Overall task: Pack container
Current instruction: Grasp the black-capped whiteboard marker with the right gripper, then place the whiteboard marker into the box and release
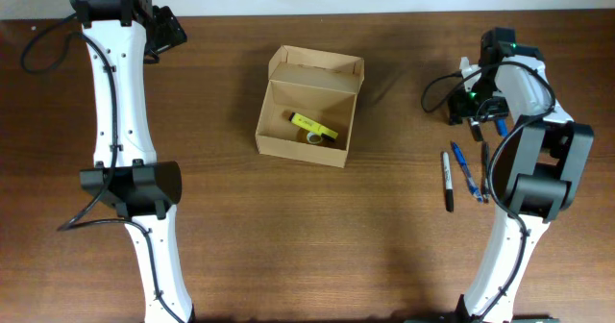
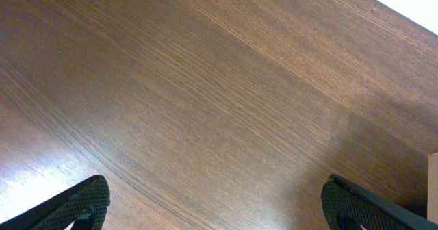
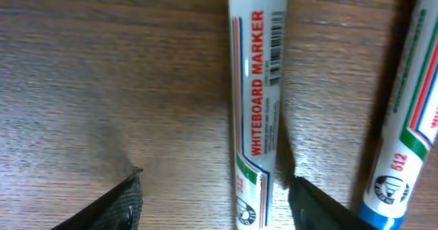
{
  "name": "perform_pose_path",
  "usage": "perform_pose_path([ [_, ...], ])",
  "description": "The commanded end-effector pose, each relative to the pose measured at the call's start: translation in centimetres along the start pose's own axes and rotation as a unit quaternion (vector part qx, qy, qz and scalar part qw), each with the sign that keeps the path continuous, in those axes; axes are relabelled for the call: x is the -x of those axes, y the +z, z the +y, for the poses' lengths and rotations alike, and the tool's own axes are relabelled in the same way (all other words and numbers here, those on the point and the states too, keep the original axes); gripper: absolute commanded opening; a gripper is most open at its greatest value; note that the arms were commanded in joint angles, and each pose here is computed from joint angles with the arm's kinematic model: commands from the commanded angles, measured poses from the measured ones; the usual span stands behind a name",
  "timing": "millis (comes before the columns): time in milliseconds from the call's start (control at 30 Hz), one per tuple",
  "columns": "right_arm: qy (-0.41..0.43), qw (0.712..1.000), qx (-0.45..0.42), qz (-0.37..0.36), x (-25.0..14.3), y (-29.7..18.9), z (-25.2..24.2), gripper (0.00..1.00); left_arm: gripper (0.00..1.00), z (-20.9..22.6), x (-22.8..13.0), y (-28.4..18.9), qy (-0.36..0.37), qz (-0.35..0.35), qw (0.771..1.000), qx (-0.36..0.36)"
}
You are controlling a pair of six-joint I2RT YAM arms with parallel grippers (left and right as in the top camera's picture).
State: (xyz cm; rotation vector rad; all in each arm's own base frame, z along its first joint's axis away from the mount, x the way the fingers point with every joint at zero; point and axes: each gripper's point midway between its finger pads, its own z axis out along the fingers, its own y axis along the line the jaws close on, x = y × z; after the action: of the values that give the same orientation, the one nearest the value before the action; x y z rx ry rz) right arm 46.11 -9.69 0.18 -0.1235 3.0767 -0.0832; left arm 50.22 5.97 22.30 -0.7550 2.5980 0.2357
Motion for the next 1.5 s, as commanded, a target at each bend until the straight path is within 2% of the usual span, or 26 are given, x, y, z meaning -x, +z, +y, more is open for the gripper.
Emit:
perform_pose_path([
  [0, -0.003, 1.0, 0.009, 0.023, -0.9, 1.9, 0.2, 0.63, 1.0, 0.4, 0.2, 0.3, 0.002, -0.001, 1.0, 0.007],
  [233, -0.003, 1.0, 0.008, 0.022, -0.9, 2.0, 0.2, 0.49, 1.0, 0.4, 0.2, 0.3, 0.002, -0.001, 1.0, 0.007],
  [333, -0.001, 1.0, 0.009, 0.024, -0.9, 2.0, 0.2, 0.37, 1.0, 0.4, 0.2, 0.3, 0.002, -0.001, 1.0, 0.007],
  [467, -0.001, 0.999, 0.019, 0.028, -1.2, 1.9, 0.6, 0.08, 1.0, 0.4, 0.2, 0.3, 0.003, -0.001, 1.0, 0.007],
  [567, 0.007, 0.999, 0.029, 0.027, -1.1, 1.8, 1.0, 0.04, 1.0, 0.4, 0.2, 0.3, 0.003, -0.001, 1.0, 0.007],
  [767, 0.014, 0.995, 0.098, 0.006, -0.1, -0.5, 3.2, 0.04, 1.0, 0.4, 0.2, 0.3, 0.002, -0.001, 1.0, 0.007],
  [933, 0.004, 0.989, 0.143, -0.03, 1.7, -7.0, 5.3, 0.04, 1.0, 0.4, 0.2, 0.3, 0.002, -0.001, 1.0, 0.007],
  [967, -0.01, 0.989, 0.138, -0.05, 2.4, -10.2, 6.1, 0.04, 1.0, 0.4, 0.2, 0.3, 0.002, -0.001, 1.0, 0.007],
  [1067, -0.045, 0.985, 0.13, -0.1, 3.8, -15.8, 8.5, 0.04, 1.0, 0.4, 0.2, 0.3, 0.002, -0.001, 1.0, 0.007],
  [1133, -0.107, 0.975, 0.124, -0.152, 4.5, -20.9, 12.2, 0.04, 1.0, 0.4, 0.2, 0.3, 0.002, -0.001, 1.0, 0.007],
  [1267, -0.24, 0.942, 0.121, -0.202, 4.0, -26.0, 19.5, 0.04, 1.0, 0.4, 0.2, 0.3, 0.002, -0.001, 1.0, 0.007],
  [1367, -0.344, 0.91, 0.099, -0.21, 2.8, -27.0, 24.8, 0.04, 1.0, 0.4, 0.2, 0.3, 0.002, -0.001, 1.0, 0.007],
  [1467, -0.438, 0.876, 0.061, -0.194, 1.5, -25.9, 29.0, 0.04, 1.0, 0.4, 0.2, 0.3, 0.002, -0.001, 1.0, 0.007],
])
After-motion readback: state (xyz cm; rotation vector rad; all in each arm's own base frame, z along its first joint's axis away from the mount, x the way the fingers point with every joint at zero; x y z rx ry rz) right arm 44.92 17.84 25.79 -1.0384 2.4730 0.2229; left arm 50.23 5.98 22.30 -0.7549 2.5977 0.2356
